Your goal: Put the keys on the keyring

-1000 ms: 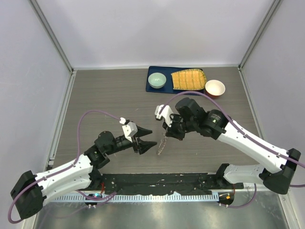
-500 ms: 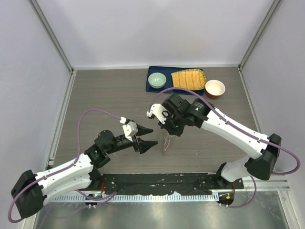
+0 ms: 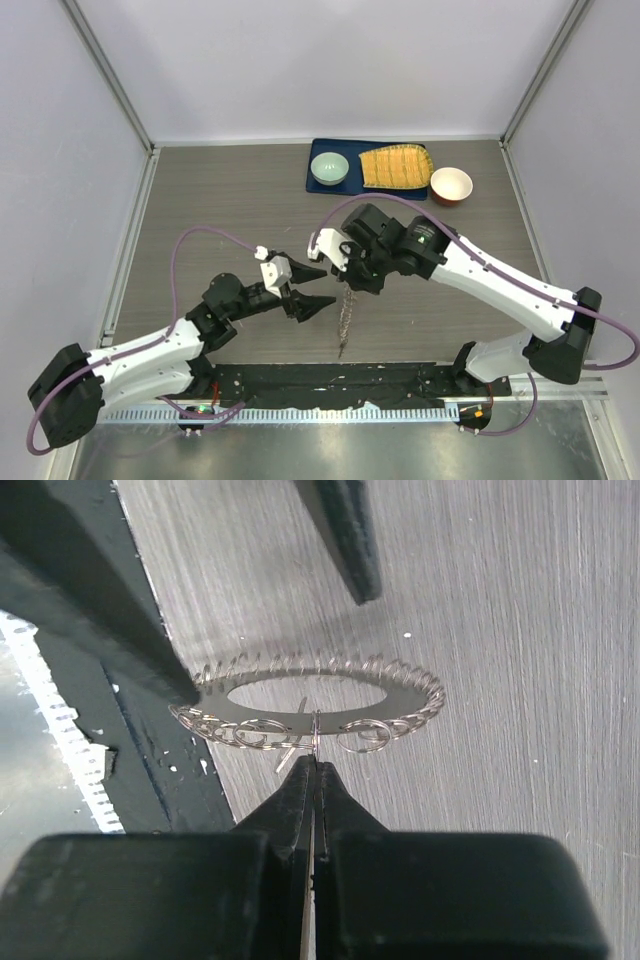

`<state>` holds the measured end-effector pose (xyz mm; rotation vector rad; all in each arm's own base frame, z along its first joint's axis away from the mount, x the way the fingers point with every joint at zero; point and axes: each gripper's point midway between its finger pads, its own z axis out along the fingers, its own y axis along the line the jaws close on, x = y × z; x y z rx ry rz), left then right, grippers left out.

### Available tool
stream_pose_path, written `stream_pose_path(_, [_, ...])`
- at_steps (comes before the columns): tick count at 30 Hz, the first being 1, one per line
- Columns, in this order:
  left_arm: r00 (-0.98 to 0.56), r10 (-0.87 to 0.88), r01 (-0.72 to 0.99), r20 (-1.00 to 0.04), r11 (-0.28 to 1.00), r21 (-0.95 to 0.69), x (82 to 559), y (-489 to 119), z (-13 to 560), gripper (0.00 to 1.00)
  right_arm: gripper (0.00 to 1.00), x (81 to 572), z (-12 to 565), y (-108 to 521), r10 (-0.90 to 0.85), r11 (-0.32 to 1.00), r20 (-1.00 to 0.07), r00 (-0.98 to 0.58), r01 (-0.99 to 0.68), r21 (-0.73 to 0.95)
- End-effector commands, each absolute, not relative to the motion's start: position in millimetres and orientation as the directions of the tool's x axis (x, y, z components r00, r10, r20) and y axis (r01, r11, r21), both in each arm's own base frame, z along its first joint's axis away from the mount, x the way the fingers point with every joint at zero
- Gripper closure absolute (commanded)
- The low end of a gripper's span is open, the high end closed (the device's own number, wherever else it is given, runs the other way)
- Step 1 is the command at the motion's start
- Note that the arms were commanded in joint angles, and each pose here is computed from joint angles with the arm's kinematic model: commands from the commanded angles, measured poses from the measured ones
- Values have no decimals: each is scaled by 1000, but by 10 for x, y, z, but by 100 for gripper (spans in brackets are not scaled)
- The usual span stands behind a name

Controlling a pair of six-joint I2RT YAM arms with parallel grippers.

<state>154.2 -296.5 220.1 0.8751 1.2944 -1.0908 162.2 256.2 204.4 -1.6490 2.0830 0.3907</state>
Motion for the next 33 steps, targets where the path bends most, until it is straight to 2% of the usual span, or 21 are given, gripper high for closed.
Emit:
stream_pose_path(1, [20, -215, 975, -976, 221, -29, 1489, -3060, 2465, 40, 99, 1519, 2215, 2711, -783, 144, -617, -78, -988, -58])
stream_pose_path(3, [23, -218, 978, -976, 208, -23, 1496, -3105, 2483, 45, 99, 1519, 2205, 2721, -776, 139, -627, -67, -988, -66])
stream_pose_path(4, [20, -219, 980, -976, 200, -25, 1493, -3118, 2488, 51, 99, 1518, 2220, 2724, -770, 138, -635, -63, -988, -69])
stream_pose_path(8, [22, -232, 985, -973, 171, -18, 1491, -3187, 2576, 62, 99, 1502, 2238, 2730, -762, 126, -646, -45, -989, -80])
stream_pose_path(17, [-13, -204, 991, -979, 131, -40, 1494, -3295, 2516, 63, 99, 1496, 2229, 2720, -757, 122, -652, -32, -988, -93])
stream_pose_path(33, [-72, -132, 991, -989, 100, -85, 1493, -3371, 2389, 75, 99, 1489, 2268, 2719, -748, 122, -664, -20, -987, -108])
